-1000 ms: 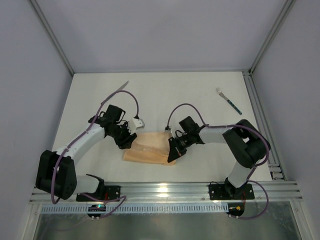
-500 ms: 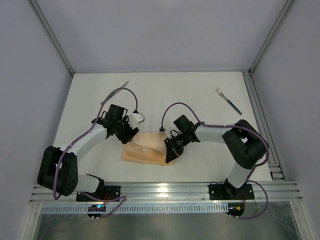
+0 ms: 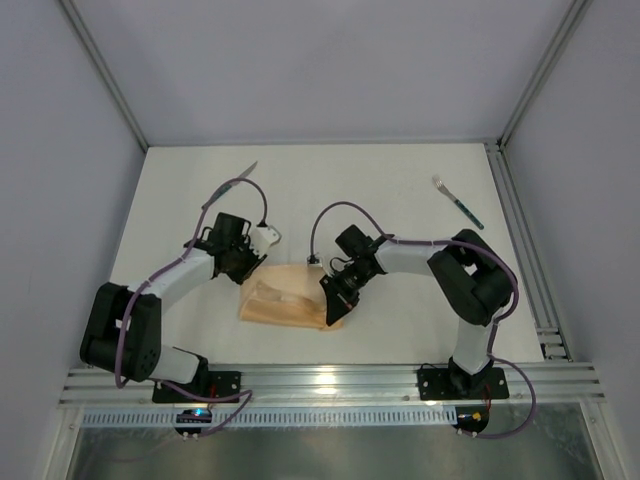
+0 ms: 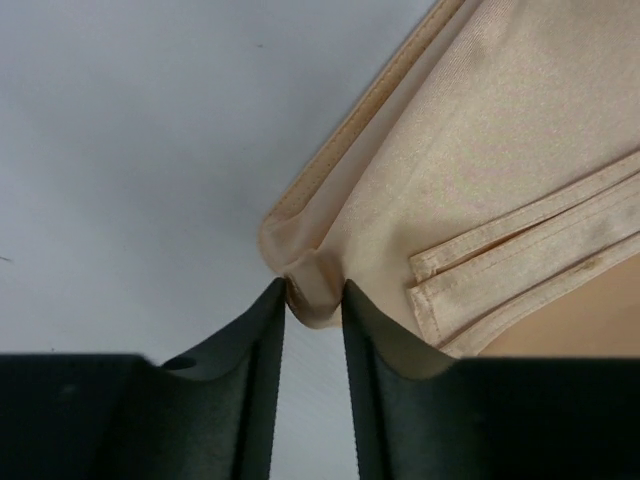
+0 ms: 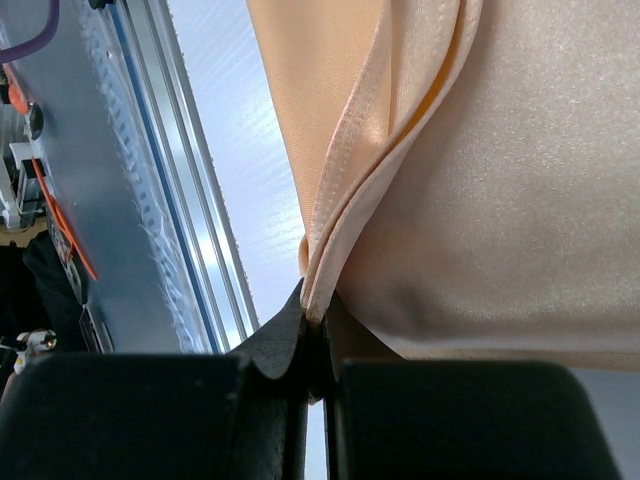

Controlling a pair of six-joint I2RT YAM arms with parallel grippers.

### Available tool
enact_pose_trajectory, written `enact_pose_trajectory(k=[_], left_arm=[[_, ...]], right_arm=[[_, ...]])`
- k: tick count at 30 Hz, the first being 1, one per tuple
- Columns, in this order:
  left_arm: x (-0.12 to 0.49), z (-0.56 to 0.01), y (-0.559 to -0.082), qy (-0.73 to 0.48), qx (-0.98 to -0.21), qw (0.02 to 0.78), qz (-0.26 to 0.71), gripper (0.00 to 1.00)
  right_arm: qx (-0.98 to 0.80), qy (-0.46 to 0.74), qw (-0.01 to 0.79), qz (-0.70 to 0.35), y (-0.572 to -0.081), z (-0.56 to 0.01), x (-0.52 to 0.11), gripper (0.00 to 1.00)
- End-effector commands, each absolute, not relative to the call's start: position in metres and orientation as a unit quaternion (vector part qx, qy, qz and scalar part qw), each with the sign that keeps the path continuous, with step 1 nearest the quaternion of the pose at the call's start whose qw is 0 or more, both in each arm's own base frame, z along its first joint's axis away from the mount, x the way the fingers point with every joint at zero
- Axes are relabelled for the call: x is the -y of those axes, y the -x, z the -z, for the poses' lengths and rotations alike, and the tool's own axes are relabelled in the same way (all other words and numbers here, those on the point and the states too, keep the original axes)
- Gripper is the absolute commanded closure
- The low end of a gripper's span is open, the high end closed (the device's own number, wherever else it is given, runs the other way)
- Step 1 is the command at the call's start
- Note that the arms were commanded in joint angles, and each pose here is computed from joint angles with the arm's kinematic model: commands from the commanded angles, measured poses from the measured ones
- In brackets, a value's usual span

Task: Fold the napkin into a case and place the utensils inside
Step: Fold the lower triangle-folded napkin at the center of the board.

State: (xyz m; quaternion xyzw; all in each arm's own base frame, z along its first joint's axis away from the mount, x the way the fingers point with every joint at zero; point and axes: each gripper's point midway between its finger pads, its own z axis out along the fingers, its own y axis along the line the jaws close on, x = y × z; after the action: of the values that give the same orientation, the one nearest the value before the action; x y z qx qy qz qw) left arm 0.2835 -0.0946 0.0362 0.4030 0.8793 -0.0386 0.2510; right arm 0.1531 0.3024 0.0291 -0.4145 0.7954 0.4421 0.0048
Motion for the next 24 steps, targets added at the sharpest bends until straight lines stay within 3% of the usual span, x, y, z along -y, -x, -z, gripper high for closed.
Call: enact_pose_trajectory(k=[1,2,5,8,10,12,14,18,24], left_arm=[[0.105,-0.037,-0.291,-0.409,-0.871,0.268,0.057,0.75],[0.104,-0.033,-0.289,-0.410,-0.872,0.259,0.058,0.85],[0.108,-0.029,-0.291,-0.413,-0.870,0.260,0.067,1.00],[0.109,-0.033,-0.300,-0.404,-0.872,0.270,0.061,1.00],[0.101,-0.038,-0.309,-0.391,-0.875,0.283,0.030,0.93],[0.097,-0.048,-0.315,-0.380,-0.873,0.306,0.014,0.60],[0.098,-0.058,-0.315,-0.379,-0.869,0.319,0.014,0.48],[0.106,-0.091,-0.307,-0.381,-0.854,0.350,0.040,0.45],[0.133,-0.112,-0.265,-0.426,-0.822,0.354,0.136,0.59]], right_arm=[[-0.773,0.436,-0.001,-0.461,-0.148,-0.039,-0.308,0.96],[-0.772,0.437,0.001,-0.462,-0.149,-0.040,-0.308,0.96],[-0.762,0.446,0.007,-0.470,-0.146,-0.046,-0.309,0.96],[-0.778,0.430,0.000,-0.458,-0.149,-0.037,-0.308,0.96],[-0.785,0.415,-0.011,-0.459,-0.150,-0.033,-0.308,0.96],[-0.794,0.406,-0.005,-0.453,-0.154,-0.029,-0.309,0.96],[-0.795,0.402,-0.003,-0.454,-0.156,-0.029,-0.309,0.96],[-0.796,0.397,-0.005,-0.458,-0.157,-0.028,-0.310,0.96],[-0.800,0.390,-0.004,-0.455,-0.159,-0.025,-0.309,0.96]])
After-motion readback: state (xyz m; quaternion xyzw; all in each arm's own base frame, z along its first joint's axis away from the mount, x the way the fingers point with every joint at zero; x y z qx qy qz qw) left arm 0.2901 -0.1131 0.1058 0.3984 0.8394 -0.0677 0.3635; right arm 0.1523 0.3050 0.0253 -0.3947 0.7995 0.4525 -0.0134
